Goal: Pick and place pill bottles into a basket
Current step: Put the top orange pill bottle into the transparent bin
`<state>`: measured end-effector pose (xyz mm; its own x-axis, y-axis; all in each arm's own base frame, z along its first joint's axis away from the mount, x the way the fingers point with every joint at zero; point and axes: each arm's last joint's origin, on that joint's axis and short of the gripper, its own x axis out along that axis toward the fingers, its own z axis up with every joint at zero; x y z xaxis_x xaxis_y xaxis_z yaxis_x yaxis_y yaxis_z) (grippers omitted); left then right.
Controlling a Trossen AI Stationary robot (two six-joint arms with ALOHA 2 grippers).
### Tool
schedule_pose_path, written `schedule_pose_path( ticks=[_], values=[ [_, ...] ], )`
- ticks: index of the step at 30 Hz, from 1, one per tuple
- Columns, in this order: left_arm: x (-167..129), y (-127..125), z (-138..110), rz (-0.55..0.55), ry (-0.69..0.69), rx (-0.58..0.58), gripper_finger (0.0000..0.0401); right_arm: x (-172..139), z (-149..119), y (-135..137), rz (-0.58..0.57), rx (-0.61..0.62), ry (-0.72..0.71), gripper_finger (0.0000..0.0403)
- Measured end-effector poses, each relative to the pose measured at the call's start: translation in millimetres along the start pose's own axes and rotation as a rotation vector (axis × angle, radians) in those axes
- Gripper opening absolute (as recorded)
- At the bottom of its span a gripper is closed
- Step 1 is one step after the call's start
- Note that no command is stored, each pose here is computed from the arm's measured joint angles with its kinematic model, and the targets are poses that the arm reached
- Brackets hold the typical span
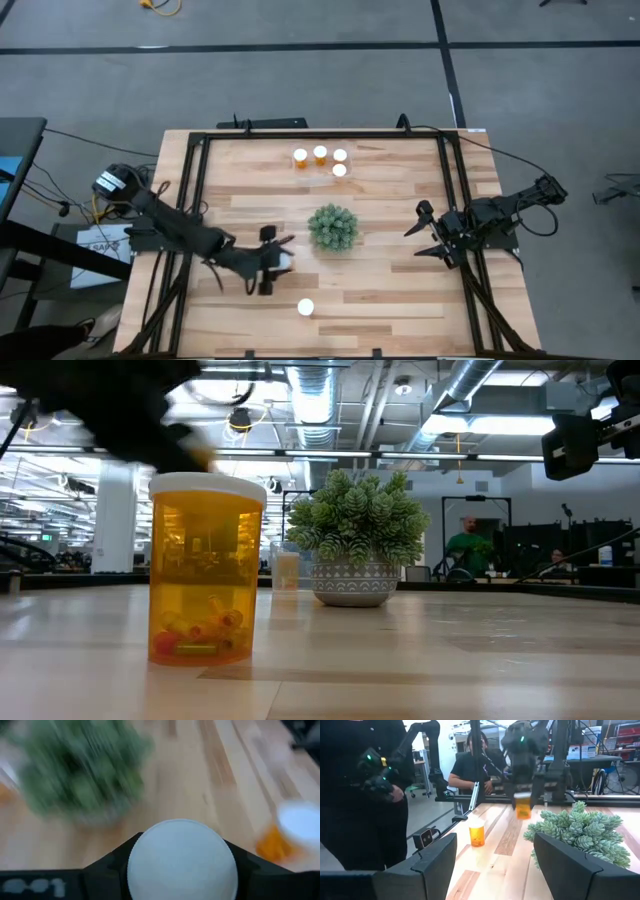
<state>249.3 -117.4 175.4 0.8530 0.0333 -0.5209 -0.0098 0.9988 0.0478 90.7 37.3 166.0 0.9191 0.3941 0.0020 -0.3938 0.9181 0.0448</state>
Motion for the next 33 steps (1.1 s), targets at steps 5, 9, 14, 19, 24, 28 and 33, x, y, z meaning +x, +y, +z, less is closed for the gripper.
schedule_pose_path(
  ticks=[5,9,14,19,24,28,33],
  values=[
    [8.7,28.2,59.7,0.100,-0.127,0.048,0.0170,0.0,-0.2,0.0,0.000,0.000,0.001,0.0260],
    [10.2,68.4,106.8,0.198,-0.226,0.019,0.0175,0.0,-0.1,0.0,0.000,0.000,0.001,0.0260],
    [6.2,138.3,140.8,0.286,-0.311,-0.109,0.0183,0.0,-0.2,0.0,0.000,0.000,0.001,0.0260],
    [2.1,196.6,137.3,0.342,-0.317,-0.249,0.0170,0.0,-0.1,0.0,0.000,0.000,0.000,0.0260],
    [27.2,224.9,119.0,0.286,-0.255,-0.443,0.0183,0.0,-0.1,0.0,0.000,0.000,0.000,0.0260],
    [59.9,234.2,112.6,0.281,-0.188,-0.478,0.0187,0.0,-0.2,0.0,0.000,0.000,0.001,0.0260],
    [87.7,246.2,120.5,0.313,-0.129,-0.430,0.0170,0.0,-0.2,0.0,0.000,0.000,0.001,0.0260]
  ],
)
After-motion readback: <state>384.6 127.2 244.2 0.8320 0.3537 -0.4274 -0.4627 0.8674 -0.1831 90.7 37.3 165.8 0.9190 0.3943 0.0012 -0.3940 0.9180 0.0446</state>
